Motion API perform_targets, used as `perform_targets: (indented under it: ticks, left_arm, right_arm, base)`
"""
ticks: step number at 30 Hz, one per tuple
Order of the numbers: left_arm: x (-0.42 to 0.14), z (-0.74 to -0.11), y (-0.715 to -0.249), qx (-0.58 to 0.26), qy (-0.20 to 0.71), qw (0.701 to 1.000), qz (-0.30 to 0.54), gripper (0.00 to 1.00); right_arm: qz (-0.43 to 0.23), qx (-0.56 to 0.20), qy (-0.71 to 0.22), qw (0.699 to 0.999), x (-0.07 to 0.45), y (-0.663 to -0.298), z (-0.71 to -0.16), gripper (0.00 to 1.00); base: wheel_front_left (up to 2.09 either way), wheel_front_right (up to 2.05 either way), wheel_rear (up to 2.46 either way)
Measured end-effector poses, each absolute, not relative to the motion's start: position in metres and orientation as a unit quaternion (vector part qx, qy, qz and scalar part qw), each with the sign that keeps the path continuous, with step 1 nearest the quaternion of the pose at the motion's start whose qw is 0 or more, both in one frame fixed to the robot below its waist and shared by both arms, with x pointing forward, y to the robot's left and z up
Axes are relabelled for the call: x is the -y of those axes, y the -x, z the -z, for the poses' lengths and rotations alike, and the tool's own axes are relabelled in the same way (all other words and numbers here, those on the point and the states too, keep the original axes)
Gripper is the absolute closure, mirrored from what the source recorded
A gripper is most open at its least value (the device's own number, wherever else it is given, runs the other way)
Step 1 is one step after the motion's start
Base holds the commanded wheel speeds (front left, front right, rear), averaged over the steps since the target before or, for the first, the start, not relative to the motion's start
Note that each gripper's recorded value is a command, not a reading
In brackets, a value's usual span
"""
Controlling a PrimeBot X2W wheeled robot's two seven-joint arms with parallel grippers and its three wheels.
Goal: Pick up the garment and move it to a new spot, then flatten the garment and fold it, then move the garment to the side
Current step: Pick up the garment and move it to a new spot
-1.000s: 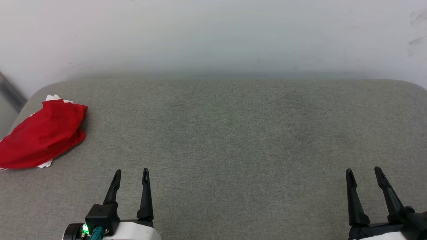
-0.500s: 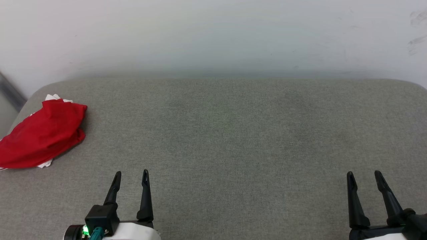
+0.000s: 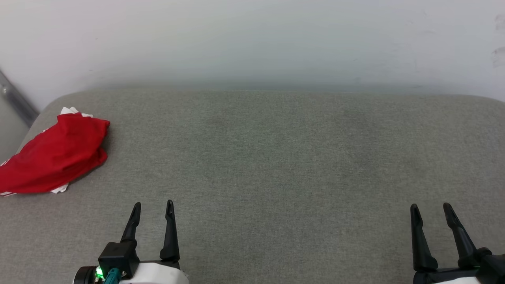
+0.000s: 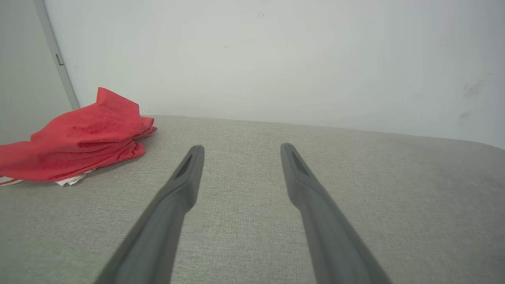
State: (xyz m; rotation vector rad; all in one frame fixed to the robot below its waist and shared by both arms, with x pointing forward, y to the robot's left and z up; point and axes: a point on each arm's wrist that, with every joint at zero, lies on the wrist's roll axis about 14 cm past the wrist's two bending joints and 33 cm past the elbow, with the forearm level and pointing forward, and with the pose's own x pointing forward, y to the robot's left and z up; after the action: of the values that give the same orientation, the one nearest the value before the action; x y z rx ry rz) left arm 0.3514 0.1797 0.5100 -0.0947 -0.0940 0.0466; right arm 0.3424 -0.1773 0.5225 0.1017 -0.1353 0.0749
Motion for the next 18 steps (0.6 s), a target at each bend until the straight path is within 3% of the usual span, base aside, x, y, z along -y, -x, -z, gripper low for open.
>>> perform_targets:
  ticks: [18]
  left_arm:
    - [-0.234, -0.516, -0.323, 0.058, 0.035, 0.991, -0.116, 0.00]
  right_arm:
    - [-0.121, 0.065, -0.049, 0.989, 0.124, -0.368, -0.523, 0.00]
  base:
    - [0.00, 0.00, 0.00]
